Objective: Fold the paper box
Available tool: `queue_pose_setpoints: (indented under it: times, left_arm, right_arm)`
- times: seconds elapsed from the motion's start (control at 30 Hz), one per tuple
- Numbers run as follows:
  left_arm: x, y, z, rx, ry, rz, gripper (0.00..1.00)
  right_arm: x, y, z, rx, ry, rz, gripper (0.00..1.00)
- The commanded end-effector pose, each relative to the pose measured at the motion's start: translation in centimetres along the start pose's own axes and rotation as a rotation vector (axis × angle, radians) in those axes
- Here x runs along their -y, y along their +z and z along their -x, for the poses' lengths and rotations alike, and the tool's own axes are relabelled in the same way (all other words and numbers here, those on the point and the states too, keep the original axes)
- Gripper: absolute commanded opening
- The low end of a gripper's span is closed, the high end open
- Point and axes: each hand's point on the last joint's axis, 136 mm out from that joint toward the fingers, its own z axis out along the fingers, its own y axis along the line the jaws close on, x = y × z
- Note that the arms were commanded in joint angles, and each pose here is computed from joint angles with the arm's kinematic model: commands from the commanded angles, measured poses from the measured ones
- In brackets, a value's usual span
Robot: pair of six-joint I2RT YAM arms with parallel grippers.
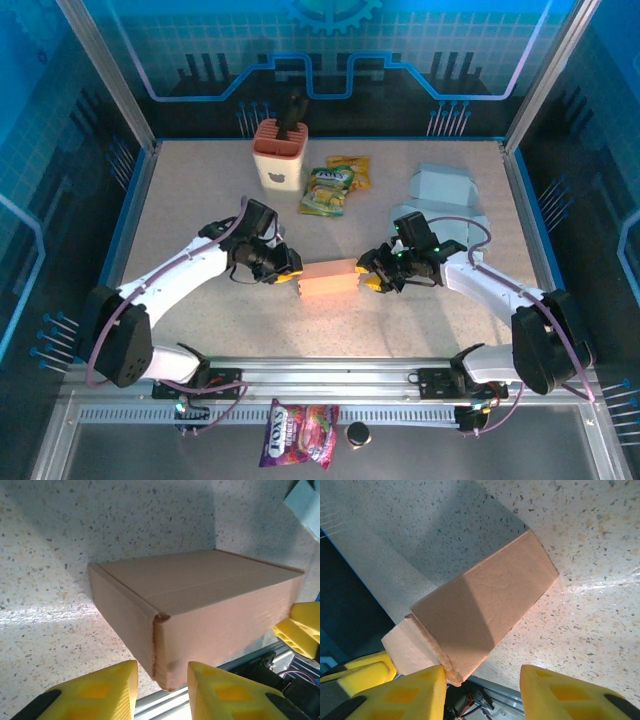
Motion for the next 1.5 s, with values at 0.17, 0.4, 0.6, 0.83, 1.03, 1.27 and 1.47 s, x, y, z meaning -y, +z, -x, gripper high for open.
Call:
queue_pose_setpoints:
  times: [0.17,0.4,0.6,0.83,1.03,1.27,1.47]
  left_arm:
    - [-1.7,1.7,-1.1,-0.053,-0.018,0.015,0.23]
    - [-2.3,1.5,-1.5,-0.038,0.047,0.056,0.15]
    - [-1.7,1.4,-1.9,-0.016,0.134,0.095,0.13]
    - [-1.2,1.4,-2.4,0.009,0.199,0.125,0.12]
    - [-0.8,1.7,-2.9,0.014,0.219,0.130,0.10]
    - [-0.5,1.6,-3.6,0.036,0.239,0.136,0.10]
    - [-0.4,0.8,-3.5,0.075,0.237,0.135,0.14]
  right_arm:
    - [3.0,0.3,0.2,0.007,0.064,-0.107,0.43]
    - [0.5,-1.3,0.4,0.040,0.019,-0.068,0.49]
    - [-0.2,-2.3,-0.2,0.042,0.167,-0.051,0.70]
    - [0.1,-1.2,-0.4,0.037,0.417,0.052,0.86]
    - [-0.3,0.5,0.2,0.022,0.478,0.084,0.84]
    - [0.0,3.0,0.0,-0.009,0.492,0.123,0.65]
    - [-0.7,3.4,0.8,0.032,0.432,0.197,0.49]
